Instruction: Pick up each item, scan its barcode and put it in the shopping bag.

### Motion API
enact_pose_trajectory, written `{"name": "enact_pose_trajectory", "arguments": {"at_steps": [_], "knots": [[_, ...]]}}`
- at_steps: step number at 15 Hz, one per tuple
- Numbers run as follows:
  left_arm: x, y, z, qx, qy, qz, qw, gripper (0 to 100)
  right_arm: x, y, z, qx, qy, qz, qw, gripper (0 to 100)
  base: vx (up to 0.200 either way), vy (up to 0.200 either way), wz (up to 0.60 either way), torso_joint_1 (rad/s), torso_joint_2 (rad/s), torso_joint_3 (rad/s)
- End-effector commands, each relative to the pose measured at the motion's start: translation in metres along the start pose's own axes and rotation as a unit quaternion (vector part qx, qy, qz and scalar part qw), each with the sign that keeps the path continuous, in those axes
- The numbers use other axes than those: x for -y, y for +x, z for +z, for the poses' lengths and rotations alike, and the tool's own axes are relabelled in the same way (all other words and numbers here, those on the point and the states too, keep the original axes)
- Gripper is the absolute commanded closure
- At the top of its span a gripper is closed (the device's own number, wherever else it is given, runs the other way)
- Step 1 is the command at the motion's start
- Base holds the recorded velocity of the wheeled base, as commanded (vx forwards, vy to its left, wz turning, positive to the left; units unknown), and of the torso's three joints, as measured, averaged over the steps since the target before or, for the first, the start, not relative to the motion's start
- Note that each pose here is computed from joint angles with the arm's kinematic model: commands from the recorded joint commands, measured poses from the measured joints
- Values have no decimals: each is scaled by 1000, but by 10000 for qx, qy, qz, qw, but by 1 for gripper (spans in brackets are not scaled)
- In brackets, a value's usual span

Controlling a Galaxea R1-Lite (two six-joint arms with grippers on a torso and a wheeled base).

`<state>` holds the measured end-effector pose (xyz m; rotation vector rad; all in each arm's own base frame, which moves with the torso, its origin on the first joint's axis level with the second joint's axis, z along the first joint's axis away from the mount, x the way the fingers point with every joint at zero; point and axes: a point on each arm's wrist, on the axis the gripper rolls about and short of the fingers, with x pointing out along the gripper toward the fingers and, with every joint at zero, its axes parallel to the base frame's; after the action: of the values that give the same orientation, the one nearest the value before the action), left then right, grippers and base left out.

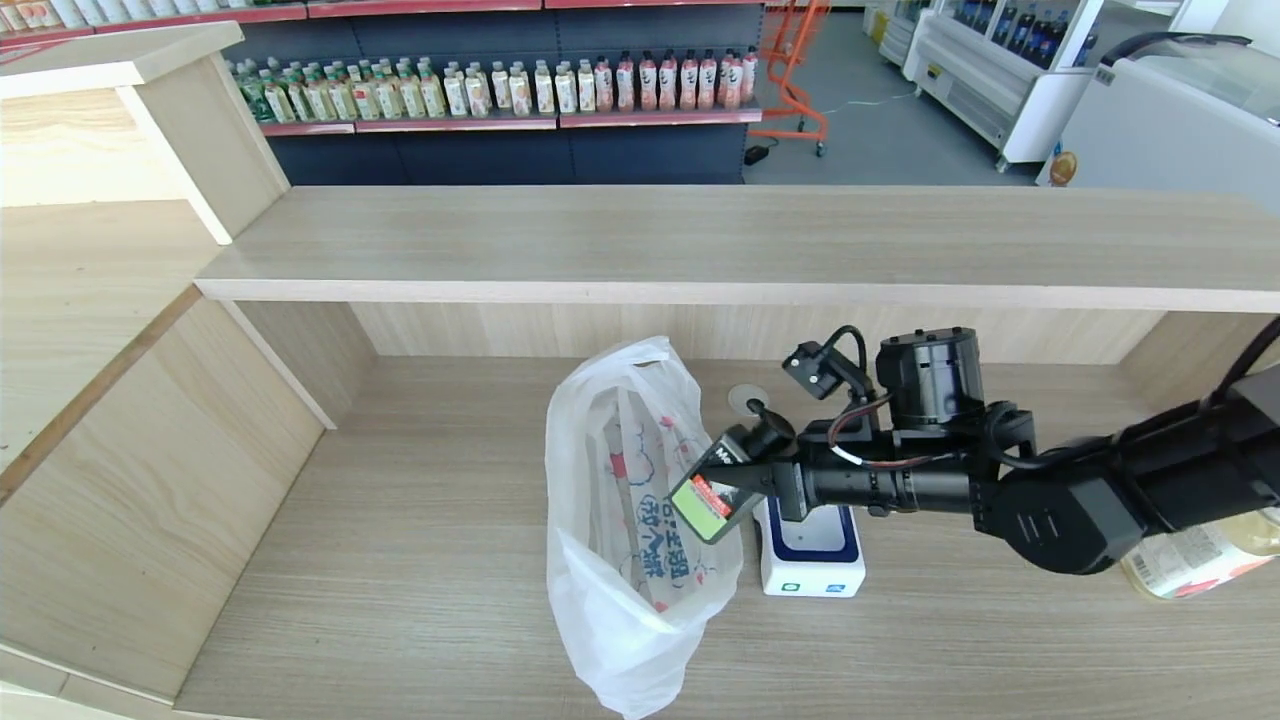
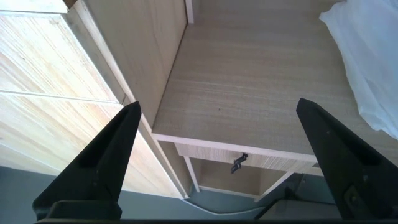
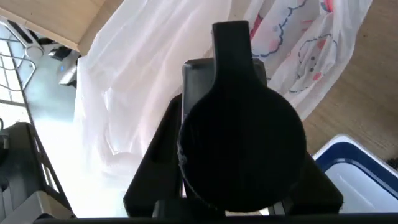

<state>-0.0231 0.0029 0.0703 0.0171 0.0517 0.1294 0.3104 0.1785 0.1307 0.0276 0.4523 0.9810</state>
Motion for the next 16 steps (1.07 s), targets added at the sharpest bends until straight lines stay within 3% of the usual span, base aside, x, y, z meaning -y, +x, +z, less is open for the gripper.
{"name": "enact_pose_trajectory", "arguments": {"at_steps": [1, 4, 10, 14, 15, 16], "knots": [[0, 0, 0, -7, 1, 3, 10000, 0, -5, 32, -13, -242, -100, 221, 9994, 100, 0, 0, 0, 0, 0, 0], [0, 0, 0, -7, 1, 3, 10000, 0, -7, 59, -18, -249, -614, 384, 9971, 100, 0, 0, 0, 0, 0, 0], [0, 0, 0, -7, 1, 3, 10000, 0, -12, 108, -37, -320, -2387, 698, 9681, 100, 0, 0, 0, 0, 0, 0], [0, 0, 0, 1, 0, 3, 10000, 0, -6, 115, -49, -415, -2529, 491, 9654, 100, 0, 0, 0, 0, 0, 0], [0, 0, 0, -7, 1, 3, 10000, 0, -5, 116, -48, -401, -2527, 488, 9655, 0, 0, 0, 0, 0, 0, 0], [0, 0, 0, -7, 1, 3, 10000, 0, -5, 117, -45, -356, -2520, 471, 9659, 0, 0, 0, 0, 0, 0, 0]]}}
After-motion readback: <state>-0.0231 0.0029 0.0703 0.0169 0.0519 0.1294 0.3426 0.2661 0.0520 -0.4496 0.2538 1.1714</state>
